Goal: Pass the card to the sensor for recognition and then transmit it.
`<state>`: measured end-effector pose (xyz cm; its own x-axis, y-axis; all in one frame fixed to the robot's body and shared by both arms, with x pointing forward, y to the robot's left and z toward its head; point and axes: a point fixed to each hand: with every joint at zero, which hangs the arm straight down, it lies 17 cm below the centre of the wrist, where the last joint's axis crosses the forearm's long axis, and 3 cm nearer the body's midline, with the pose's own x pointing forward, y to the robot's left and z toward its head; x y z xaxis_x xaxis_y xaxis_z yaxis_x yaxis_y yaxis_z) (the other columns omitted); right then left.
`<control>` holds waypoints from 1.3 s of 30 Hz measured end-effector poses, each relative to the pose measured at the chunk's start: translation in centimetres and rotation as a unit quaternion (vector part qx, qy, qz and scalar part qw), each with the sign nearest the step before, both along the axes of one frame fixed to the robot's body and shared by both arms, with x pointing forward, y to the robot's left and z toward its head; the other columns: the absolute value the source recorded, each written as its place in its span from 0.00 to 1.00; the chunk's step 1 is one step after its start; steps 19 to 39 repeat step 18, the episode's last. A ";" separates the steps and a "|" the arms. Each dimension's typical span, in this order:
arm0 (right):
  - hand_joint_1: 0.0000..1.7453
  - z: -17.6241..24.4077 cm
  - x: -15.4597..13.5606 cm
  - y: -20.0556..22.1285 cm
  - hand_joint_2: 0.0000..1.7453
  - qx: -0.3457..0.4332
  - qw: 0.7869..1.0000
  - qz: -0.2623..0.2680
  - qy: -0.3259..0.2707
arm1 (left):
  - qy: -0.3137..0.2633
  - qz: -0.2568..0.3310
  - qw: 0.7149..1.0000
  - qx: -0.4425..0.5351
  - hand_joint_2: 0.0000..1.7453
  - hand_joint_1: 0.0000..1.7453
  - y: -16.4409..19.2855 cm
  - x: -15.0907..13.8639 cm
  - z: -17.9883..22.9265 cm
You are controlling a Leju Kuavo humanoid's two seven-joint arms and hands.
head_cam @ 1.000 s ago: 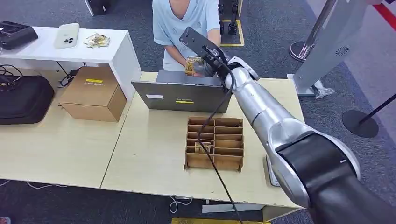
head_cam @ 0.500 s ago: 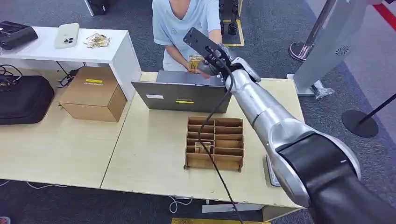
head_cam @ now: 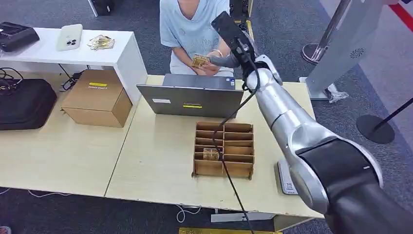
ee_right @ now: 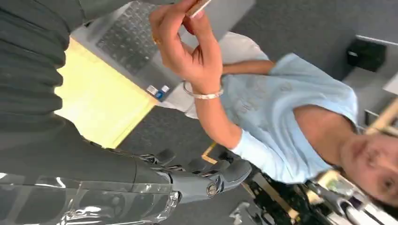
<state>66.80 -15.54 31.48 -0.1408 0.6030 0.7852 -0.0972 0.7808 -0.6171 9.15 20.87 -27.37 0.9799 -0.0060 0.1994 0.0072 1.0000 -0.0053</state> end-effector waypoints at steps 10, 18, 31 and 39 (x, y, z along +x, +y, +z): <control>0.00 5.3 -1.0 -3.3 1.00 0.180 0.975 0.034 -0.123 | -0.008 -0.004 1.000 0.001 0.00 0.00 0.0 0.3 0.1; 0.00 2.3 -4.9 -4.6 1.00 0.280 0.946 0.094 -0.135 | -0.018 0.002 1.000 0.005 0.00 0.00 0.2 0.5 0.1; 0.00 2.3 -4.9 -4.6 1.00 0.280 0.946 0.094 -0.135 | -0.018 0.002 1.000 0.005 0.00 0.00 0.2 0.5 0.1; 0.00 2.3 -4.9 -4.6 1.00 0.280 0.946 0.094 -0.135 | -0.018 0.002 1.000 0.005 0.00 0.00 0.2 0.5 0.1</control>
